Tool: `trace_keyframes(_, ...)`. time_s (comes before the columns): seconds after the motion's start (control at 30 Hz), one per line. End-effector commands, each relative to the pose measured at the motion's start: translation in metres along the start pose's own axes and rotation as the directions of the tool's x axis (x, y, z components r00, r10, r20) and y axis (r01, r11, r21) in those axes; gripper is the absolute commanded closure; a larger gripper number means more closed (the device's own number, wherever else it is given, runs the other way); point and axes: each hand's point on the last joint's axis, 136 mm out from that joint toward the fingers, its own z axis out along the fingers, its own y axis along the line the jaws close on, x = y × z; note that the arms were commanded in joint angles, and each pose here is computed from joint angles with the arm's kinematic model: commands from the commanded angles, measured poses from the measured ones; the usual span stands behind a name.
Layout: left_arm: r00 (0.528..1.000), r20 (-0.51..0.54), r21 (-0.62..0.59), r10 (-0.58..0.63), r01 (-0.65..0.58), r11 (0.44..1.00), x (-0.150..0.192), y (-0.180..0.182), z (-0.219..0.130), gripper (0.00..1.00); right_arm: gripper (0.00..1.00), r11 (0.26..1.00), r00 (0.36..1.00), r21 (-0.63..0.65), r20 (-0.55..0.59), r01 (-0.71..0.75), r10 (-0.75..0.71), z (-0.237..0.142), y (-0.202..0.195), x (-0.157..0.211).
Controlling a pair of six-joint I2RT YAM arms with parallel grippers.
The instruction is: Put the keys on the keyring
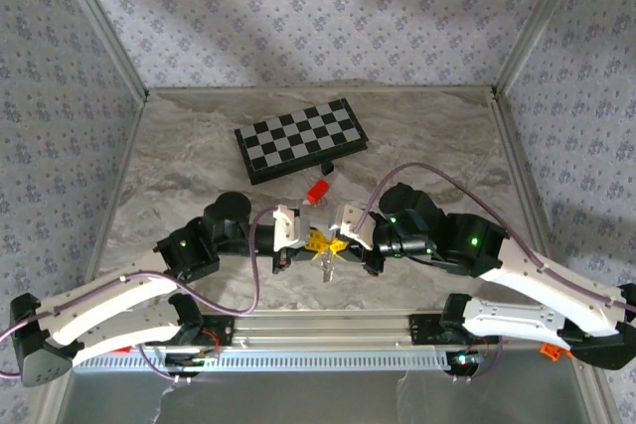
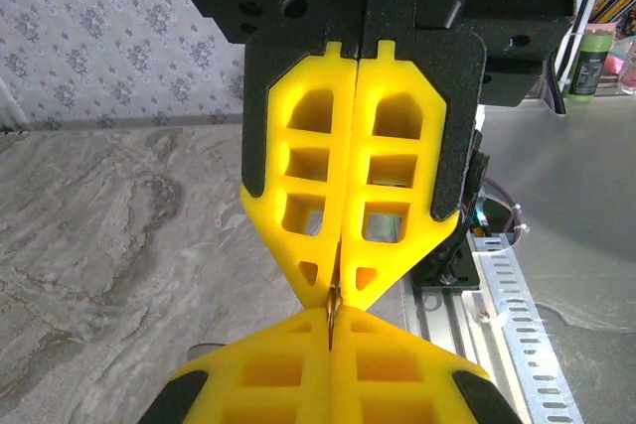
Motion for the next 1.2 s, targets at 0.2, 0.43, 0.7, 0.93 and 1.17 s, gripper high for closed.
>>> trace_keyframes(0.2,0.989,0.141,-0.02,0.052,-0.049,0.999,-0.044,-0.004,-0.019,1.0,0.82,1.0,0.997,0.001,0.077,0.006,-0.006,-0.011,0.003,-0.018)
trace_keyframes(0.43,0.986,0.159,0.001,0.055,-0.056,0.998,-0.049,-0.008,-0.021,1.0,0.83,1.0,0.995,0.025,0.097,-0.016,0.014,-0.019,0.001,-0.018)
trace_keyframes(0.7,0.982,0.182,0.008,0.058,-0.06,0.998,-0.053,-0.011,-0.024,1.0,0.93,1.0,0.996,0.022,0.089,-0.022,0.02,-0.015,0.0,-0.017)
trace_keyframes(0.93,0.978,0.199,0.009,0.062,-0.065,0.998,-0.055,-0.012,-0.026,1.0,1.0,0.999,0.997,0.029,0.064,-0.043,0.041,-0.012,-0.001,-0.009)
trace_keyframes(1.17,0.979,0.198,0.02,0.052,-0.057,0.998,-0.054,-0.014,-0.026,1.0,1.0,0.998,0.997,0.019,0.047,-0.054,0.053,-0.009,0.0,0.0)
